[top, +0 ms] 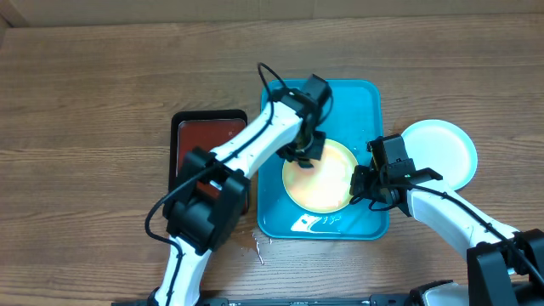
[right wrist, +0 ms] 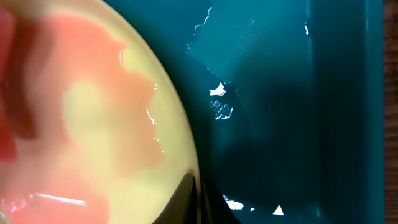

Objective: Clean dirty plates on tray and stack at the side
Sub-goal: 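Scrub the yellow plate with the sponge while the right gripper holds it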

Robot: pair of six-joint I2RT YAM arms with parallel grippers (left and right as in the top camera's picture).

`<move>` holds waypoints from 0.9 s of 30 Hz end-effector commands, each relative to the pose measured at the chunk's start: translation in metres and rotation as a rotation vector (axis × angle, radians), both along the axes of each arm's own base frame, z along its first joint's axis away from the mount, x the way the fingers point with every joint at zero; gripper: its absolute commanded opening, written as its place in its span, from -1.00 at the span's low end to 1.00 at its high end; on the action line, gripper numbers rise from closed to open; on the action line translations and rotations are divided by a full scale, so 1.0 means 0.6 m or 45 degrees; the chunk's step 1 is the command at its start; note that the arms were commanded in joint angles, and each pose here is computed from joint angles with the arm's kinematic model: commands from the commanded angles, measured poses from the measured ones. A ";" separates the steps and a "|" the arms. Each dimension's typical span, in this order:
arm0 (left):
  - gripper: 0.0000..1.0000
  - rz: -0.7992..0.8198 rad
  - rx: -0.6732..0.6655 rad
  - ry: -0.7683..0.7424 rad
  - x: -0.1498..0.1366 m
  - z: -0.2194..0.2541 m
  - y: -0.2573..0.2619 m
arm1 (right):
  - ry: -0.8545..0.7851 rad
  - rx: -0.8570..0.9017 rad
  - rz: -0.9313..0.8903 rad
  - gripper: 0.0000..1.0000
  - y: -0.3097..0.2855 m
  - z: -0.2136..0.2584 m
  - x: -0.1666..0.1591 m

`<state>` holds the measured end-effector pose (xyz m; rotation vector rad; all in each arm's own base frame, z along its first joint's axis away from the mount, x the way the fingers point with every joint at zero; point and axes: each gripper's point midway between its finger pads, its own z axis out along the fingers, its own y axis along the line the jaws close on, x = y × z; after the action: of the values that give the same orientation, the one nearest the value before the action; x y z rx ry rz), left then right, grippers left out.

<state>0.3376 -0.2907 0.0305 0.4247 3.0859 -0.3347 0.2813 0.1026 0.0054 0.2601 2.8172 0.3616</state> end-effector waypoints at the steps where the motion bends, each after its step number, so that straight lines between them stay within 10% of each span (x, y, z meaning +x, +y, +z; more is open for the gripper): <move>1: -0.92 -0.097 -0.068 -0.006 -0.016 -0.004 -0.047 | 0.015 -0.059 0.007 -0.92 -0.013 -0.009 -0.006; 27: -0.92 0.156 0.330 0.123 -0.017 -0.024 0.121 | 0.013 -0.057 0.007 -0.93 -0.013 -0.009 -0.006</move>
<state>0.3301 -0.2326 0.0211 0.2410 3.2139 -0.0329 0.2816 0.1066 0.0064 0.2466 2.8150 0.3825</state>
